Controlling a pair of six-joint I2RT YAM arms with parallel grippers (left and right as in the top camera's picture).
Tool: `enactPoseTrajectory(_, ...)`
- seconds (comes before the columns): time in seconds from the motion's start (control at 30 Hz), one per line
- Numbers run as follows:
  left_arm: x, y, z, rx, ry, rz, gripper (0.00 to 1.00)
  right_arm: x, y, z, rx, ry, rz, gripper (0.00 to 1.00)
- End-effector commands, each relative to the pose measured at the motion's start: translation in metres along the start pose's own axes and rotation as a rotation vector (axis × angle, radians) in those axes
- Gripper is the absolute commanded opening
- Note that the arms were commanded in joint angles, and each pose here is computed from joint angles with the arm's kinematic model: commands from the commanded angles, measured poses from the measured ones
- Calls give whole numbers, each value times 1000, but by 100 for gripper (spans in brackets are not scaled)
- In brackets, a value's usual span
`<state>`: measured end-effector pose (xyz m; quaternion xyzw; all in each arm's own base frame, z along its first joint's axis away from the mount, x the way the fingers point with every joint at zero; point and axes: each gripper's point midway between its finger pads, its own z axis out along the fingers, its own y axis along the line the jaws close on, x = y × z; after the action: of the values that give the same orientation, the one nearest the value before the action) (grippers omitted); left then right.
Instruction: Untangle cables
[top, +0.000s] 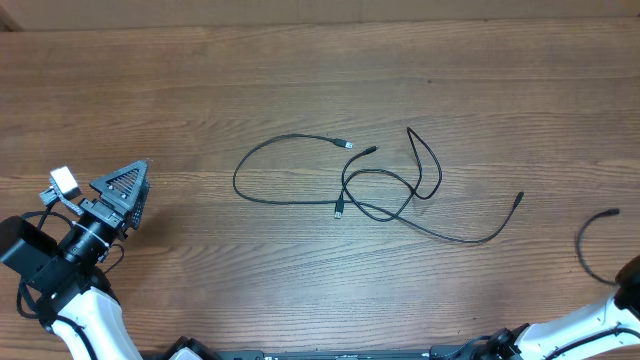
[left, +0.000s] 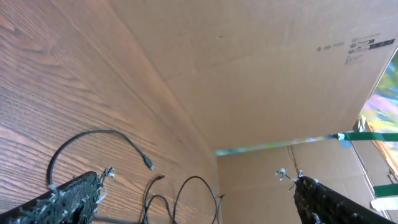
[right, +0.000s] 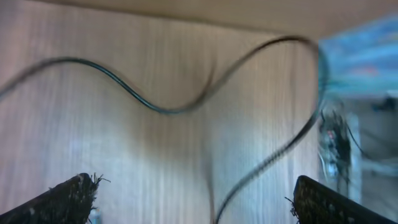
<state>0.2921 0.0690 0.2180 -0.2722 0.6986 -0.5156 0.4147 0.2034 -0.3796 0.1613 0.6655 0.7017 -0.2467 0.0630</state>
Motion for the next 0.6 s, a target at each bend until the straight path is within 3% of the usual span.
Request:
enactPoseTrajectory(0.0, -3, -8, -1, 14, 3, 45, 100, 4, -3, -7, -36, 35, 88, 100)
enactPoseTrajectory(0.27, -3, -8, -1, 14, 3, 45, 99, 47, 36, -20, -274, 269, 50, 100)
enactPoseTrajectory(0.47, -3, -8, -1, 14, 3, 45, 100, 73, 60, -30, -429, 312, -279, 100)
enactPoseTrajectory(0.57, -3, -8, -1, 14, 3, 45, 100, 88, 65, -24, -434, 329, -360, 100)
